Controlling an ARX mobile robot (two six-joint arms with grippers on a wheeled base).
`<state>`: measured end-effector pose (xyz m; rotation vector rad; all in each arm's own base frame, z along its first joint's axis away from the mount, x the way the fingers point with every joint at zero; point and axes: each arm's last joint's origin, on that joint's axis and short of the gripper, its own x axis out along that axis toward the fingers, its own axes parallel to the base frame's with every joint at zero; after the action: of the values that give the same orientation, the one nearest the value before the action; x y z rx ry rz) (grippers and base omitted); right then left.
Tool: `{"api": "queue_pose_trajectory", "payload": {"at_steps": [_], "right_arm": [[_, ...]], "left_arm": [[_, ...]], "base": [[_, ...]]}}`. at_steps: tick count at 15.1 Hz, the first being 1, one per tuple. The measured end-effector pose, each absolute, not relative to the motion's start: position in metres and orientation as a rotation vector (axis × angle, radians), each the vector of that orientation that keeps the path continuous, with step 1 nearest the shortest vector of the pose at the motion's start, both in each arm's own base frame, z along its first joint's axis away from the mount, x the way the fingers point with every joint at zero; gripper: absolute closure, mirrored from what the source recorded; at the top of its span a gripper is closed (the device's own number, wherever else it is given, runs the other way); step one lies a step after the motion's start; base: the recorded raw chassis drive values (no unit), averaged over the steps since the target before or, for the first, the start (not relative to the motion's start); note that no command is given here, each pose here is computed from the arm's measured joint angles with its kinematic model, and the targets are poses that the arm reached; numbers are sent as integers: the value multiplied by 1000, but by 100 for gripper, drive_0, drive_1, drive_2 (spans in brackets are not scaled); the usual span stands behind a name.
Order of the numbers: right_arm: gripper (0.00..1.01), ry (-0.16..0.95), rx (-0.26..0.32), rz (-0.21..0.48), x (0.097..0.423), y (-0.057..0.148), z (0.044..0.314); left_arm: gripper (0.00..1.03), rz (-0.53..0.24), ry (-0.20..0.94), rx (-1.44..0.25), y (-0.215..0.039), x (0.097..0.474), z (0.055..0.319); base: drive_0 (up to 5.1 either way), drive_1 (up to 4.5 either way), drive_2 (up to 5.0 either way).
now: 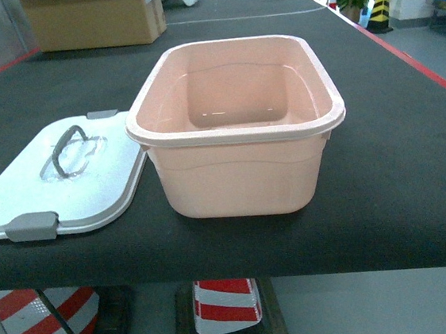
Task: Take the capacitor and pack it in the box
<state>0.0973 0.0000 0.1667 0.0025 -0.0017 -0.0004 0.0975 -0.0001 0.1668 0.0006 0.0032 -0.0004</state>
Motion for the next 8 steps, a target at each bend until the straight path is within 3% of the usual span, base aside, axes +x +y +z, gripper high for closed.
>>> {"api": "queue_pose_trajectory", "payload": {"at_steps": [1,2,4,8], "right_arm": [[3,-2,2,0,97,0,167],[3,-2,3,-2,97,0,167],[3,-2,2,-1,97,0,167],[3,-2,2,0,97,0,167]], "left_arm": [[59,19,10,7,0,98,166],[59,135,0,15,-2,103,169],[59,277,30,20,-3,123,168],[59,94,-115,-36,-41,212,224]], "base": [[0,0,0],[0,0,0],[0,0,0],[0,0,0]]}}
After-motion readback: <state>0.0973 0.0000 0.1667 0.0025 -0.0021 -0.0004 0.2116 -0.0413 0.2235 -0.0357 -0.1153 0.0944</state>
